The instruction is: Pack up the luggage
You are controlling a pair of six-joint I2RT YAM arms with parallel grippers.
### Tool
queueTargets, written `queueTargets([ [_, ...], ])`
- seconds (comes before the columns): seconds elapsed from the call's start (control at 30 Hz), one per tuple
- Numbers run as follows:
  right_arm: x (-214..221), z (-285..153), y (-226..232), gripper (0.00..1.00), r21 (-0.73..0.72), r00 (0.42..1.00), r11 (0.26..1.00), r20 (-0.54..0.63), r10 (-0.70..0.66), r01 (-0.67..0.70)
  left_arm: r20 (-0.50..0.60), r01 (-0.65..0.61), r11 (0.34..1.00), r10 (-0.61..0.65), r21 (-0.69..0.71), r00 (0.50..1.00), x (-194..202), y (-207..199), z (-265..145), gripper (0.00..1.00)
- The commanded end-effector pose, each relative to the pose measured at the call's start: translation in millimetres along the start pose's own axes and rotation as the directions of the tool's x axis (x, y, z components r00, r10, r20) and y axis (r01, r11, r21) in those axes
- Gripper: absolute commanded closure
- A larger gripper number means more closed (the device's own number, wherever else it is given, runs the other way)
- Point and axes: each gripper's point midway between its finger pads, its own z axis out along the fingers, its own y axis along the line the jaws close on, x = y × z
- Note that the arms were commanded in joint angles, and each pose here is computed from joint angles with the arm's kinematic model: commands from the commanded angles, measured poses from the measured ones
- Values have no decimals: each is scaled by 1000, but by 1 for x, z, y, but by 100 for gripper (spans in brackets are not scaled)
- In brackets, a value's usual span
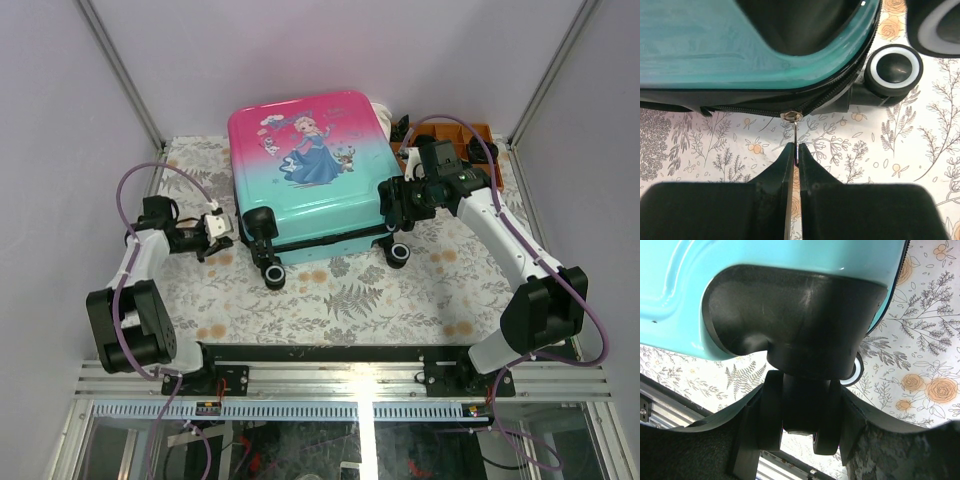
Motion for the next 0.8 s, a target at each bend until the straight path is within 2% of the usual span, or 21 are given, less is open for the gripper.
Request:
queueTargets([
  [0.0,-15,-12,6,100,-22,998,1000,64,-15,16,7,88,993,-89,72,996,-10,-44,-1,100],
  [0.27,-13,-9,13,100,-55,998,998,56,34,-31,81,144,983,-153,112,985,-58,-80,13,100],
  [0.43,-16,-8,13,100,-53,997,998,65,50,-47,116,82,984,-102,161,988,-78,-116,28,100],
  [0.57,-17,-5,11,100,-45,996,997,68,61,-58,139,111,984,-129,136,982,-83,-128,36,100],
  [0.7,-19,-2,9,100,-33,995,997,71,73,-71,147,74,987,-95,142,985,-90,-147,41,100],
  [0.77,-19,0,8,100,-31,995,997,66,78,-76,167,80,994,-91,72,982,-96,-147,44,100],
])
